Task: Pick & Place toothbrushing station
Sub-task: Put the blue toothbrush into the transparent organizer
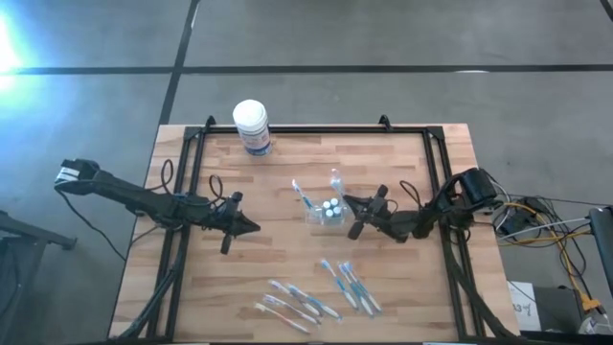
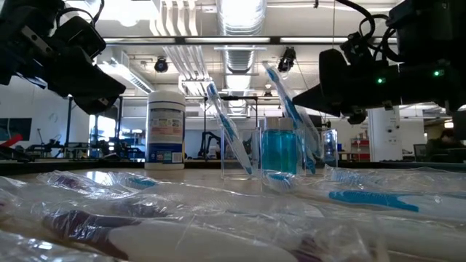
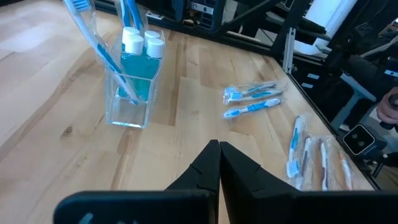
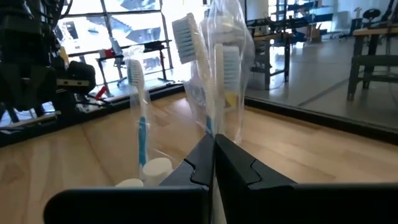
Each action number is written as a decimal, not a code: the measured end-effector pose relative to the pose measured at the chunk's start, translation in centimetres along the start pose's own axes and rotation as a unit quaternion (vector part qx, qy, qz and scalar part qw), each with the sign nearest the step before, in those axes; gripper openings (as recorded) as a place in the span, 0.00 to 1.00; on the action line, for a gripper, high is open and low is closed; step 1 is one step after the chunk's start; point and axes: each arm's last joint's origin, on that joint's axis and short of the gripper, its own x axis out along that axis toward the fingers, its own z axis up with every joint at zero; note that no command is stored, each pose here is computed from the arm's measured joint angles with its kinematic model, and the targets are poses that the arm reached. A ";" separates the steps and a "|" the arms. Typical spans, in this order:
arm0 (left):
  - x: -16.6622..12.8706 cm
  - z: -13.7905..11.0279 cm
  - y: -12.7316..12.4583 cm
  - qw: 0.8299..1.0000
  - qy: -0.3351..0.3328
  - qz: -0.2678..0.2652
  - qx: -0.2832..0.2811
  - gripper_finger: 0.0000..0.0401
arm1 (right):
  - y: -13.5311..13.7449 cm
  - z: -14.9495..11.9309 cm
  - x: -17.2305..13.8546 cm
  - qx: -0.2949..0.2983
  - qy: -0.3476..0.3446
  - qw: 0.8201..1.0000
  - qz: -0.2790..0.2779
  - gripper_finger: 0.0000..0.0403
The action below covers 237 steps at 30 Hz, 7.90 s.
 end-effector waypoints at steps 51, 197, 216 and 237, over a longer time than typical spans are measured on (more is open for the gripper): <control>0.0 0.0 0.0 1.000 0.002 -0.007 -0.003 0.04 | 2.6 6.4 -3.5 -0.086 0.026 0.993 0.072 0.10; 6.5 10.1 -6.5 0.970 -0.134 -0.126 0.157 0.65 | 19.2 12.7 1.7 -0.264 0.125 0.950 0.110 0.04; 8.6 11.1 -6.9 0.967 -0.179 -0.078 0.163 0.73 | 19.6 13.1 2.4 -0.261 0.094 0.951 0.133 0.04; 8.5 11.4 -7.1 0.962 -0.191 -0.098 0.169 0.11 | 19.6 13.3 2.9 -0.254 0.083 0.954 0.137 0.04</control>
